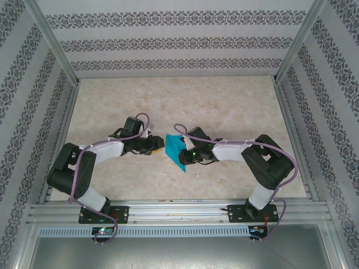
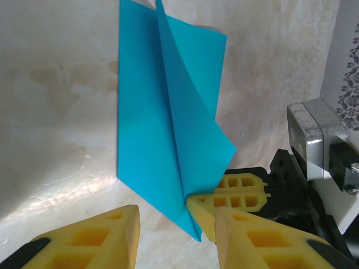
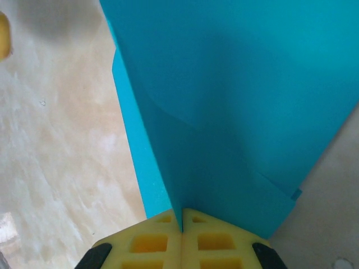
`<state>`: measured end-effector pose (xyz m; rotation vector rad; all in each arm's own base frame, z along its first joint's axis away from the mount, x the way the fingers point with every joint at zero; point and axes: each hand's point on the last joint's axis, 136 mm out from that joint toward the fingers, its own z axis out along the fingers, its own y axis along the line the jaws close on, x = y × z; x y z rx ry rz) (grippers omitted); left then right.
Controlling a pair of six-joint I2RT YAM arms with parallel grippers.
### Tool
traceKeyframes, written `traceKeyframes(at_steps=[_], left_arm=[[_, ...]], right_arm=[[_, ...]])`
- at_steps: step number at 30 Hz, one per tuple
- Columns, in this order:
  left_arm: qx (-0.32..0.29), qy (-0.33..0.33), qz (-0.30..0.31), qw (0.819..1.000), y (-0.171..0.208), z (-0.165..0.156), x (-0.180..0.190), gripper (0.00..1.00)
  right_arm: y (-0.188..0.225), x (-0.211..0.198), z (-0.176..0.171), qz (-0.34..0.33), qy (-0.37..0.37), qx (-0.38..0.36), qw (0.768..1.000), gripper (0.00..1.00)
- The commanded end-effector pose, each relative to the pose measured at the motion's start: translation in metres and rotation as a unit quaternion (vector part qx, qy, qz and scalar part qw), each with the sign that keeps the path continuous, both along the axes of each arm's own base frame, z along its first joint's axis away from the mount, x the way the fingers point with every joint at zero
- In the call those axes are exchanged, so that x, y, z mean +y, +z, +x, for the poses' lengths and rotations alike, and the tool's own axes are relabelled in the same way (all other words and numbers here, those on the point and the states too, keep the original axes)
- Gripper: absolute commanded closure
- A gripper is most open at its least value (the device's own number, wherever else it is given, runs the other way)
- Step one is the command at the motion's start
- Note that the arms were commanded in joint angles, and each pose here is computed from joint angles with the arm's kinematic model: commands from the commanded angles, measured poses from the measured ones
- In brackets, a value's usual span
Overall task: Fold a paper plane with a square sheet of paper (fold left side to right side)
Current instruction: Fourth fold the wing at the center of the table.
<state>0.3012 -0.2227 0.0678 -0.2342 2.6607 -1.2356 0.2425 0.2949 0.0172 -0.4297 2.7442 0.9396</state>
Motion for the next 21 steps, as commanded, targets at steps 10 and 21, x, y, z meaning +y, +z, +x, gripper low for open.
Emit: traceKeyframes(at_steps=[10,21], left_arm=[[0.008,-0.031,0.041,0.999,-0.018,0.015,-0.030,0.60],[0.028,-0.050,0.091,0.994,-0.041,0.020,-0.038,0.60]], right_arm=[[-0.008,-0.005,-0.002,0.009,-0.010,0.023,1.000,1.00],[-0.011,-0.005,-0.003,0.014,-0.009,0.029,0.999,1.00]])
